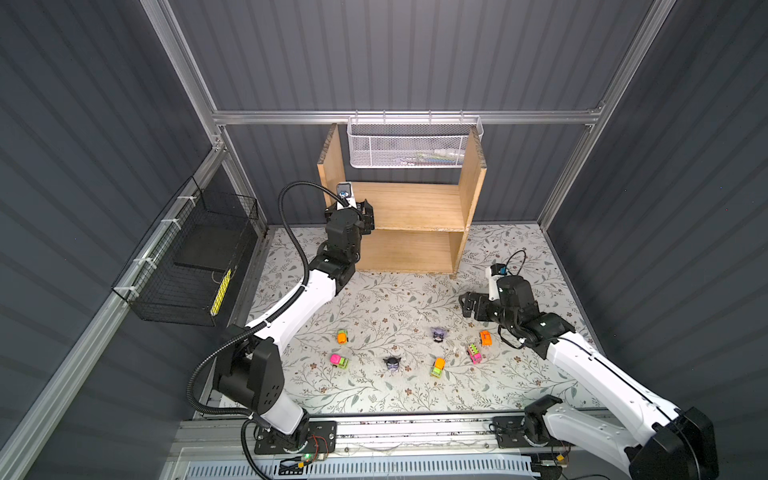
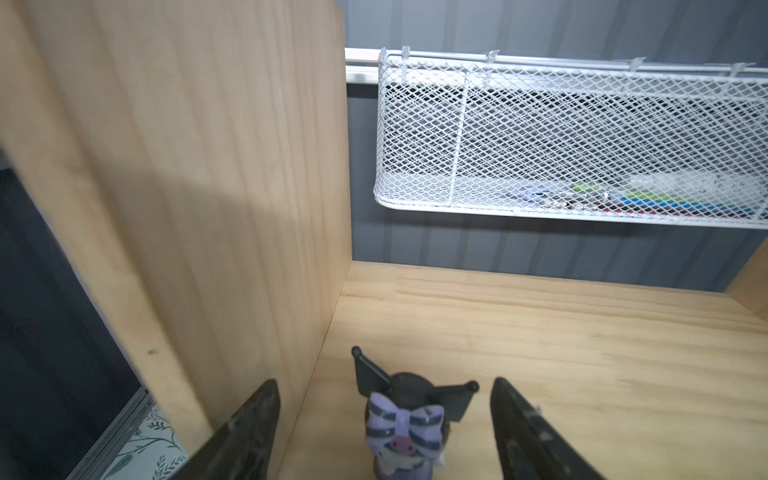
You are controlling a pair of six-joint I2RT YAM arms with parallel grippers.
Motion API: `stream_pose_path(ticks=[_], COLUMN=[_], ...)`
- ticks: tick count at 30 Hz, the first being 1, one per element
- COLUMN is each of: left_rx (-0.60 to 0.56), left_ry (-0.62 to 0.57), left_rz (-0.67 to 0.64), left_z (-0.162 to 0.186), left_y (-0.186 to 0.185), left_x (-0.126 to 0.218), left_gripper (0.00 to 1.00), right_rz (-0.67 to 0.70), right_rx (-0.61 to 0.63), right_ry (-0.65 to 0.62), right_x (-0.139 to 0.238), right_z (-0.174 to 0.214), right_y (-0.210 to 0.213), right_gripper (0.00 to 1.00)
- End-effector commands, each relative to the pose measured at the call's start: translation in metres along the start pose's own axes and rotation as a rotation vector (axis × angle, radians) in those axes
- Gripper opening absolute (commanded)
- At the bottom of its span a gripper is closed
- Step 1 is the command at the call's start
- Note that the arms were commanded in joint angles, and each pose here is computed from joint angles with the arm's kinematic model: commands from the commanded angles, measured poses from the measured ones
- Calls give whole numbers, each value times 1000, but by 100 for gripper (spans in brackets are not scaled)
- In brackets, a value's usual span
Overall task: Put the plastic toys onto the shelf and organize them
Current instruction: 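Withdraw the left gripper from the shelf while the right gripper moves toward the toys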
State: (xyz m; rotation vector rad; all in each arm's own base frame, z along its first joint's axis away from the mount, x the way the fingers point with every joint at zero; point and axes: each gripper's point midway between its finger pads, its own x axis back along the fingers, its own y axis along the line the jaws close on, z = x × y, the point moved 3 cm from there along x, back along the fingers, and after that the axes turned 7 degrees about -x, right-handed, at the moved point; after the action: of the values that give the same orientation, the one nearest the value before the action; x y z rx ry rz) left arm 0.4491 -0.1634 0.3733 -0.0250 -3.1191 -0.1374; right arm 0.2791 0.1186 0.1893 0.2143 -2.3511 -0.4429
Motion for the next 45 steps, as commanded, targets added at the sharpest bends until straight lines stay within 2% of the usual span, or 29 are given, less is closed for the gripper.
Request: stream_pose_path(ticks=[1, 12, 20, 24, 28, 39, 45], left_rx=[9, 56, 107, 135, 195, 200, 196], left_ry=[-10, -32, 41, 100, 170, 391, 445], left_rz=[4, 40, 61, 58, 84, 209, 239], left_z=[-11, -39, -41, -18, 23, 135, 174], left_y=[7, 17, 37, 49, 53, 21, 18], left_x=[11, 38, 91, 132, 166, 226, 251], left_gripper=[80, 81, 83, 84, 83, 81, 81], right_rz=[-30, -61, -116, -127, -131, -118, -98], right_rx=[5, -1, 3, 20, 43, 105, 102], right_ry=[-21, -37, -47, -19, -7, 11, 12], right_x=[7, 20, 39, 50, 58, 83, 92], right_z=[-7, -14, -21, -16, -10, 23, 34], right_y=[6, 12, 28, 36, 46, 64, 62], right_gripper=[99, 99, 99, 99, 99, 99, 99])
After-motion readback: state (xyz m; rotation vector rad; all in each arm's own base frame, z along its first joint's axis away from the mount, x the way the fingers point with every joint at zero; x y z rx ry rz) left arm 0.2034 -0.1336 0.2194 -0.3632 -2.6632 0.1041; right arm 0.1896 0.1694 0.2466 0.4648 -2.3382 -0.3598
